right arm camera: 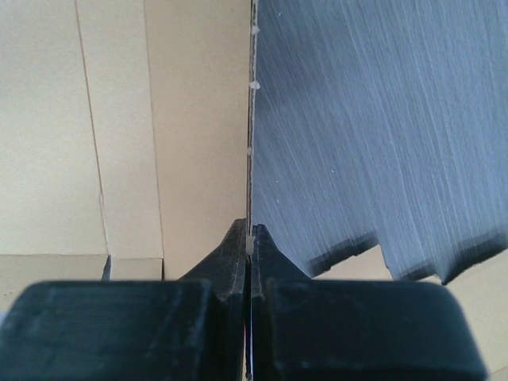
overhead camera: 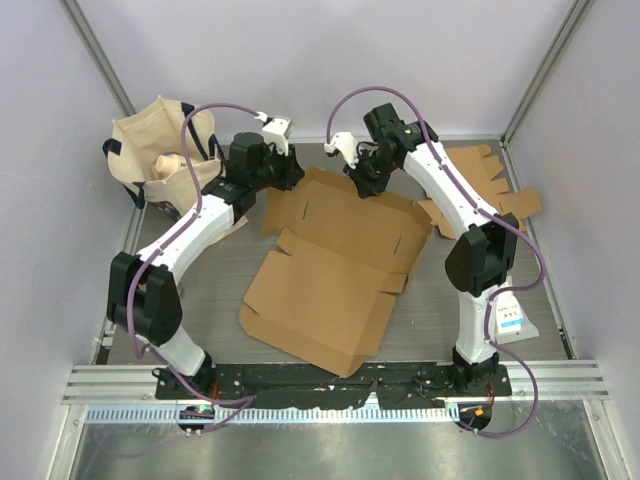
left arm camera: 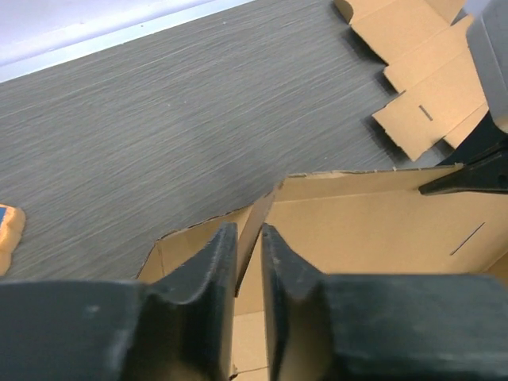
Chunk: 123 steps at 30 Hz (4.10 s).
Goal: Fold the paper box
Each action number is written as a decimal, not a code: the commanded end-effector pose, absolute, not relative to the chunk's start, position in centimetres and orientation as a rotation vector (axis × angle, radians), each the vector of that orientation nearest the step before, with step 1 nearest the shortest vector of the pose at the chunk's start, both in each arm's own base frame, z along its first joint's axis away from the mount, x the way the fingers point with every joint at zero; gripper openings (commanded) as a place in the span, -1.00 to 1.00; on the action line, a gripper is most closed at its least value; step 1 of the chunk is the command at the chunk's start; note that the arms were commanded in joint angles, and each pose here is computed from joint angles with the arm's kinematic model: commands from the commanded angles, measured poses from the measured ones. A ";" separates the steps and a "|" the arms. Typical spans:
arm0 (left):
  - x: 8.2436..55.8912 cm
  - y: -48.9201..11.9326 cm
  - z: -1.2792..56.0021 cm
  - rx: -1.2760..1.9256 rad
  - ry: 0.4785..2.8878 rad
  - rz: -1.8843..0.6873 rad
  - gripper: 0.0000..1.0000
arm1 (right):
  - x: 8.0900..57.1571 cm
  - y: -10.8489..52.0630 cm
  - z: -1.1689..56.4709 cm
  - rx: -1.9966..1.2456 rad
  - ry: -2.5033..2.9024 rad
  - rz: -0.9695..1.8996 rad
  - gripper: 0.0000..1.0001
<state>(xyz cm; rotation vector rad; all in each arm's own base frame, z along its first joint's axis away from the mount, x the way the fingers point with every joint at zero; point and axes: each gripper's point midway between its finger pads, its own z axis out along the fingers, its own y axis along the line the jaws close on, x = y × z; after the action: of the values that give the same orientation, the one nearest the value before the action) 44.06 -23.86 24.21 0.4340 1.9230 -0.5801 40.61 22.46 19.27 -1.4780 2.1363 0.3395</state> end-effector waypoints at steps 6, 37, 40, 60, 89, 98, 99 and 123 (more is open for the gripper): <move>44.0 -22.7 25.6 0.287 1.909 -0.449 -1.00 | 44.4 23.9 22.1 -1.387 2.027 0.049 -0.67; 39.5 -23.5 26.9 0.395 1.687 -0.413 -1.00 | 40.9 20.7 28.6 -0.939 1.825 0.175 0.57; 39.3 -23.6 26.9 0.395 1.684 -0.414 -1.00 | 40.5 22.2 27.4 -1.091 1.795 0.177 0.51; 37.1 -20.7 26.7 0.001 1.797 -0.495 -0.35 | 41.0 28.1 24.8 -1.243 1.630 -0.169 -0.93; 35.7 -17.6 9.0 -0.227 2.166 -0.304 0.39 | 39.9 28.1 24.5 -1.367 1.623 0.023 -0.97; 36.8 -20.9 8.4 -0.080 2.174 -0.440 0.32 | 40.2 28.2 24.7 -1.362 1.621 0.032 -0.97; 36.6 -21.5 8.5 -0.065 2.174 -0.479 0.28 | 40.2 28.2 24.6 -1.360 1.622 0.031 -0.97; 32.7 -23.2 14.9 -0.082 2.032 -0.821 0.33 | 40.3 27.2 23.7 -1.336 1.634 -0.030 -0.97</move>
<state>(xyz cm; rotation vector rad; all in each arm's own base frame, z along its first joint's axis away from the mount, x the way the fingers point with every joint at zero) 31.90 -24.66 7.35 -0.1366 2.2137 -0.8715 39.58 27.55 20.83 -1.4096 1.7098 0.0221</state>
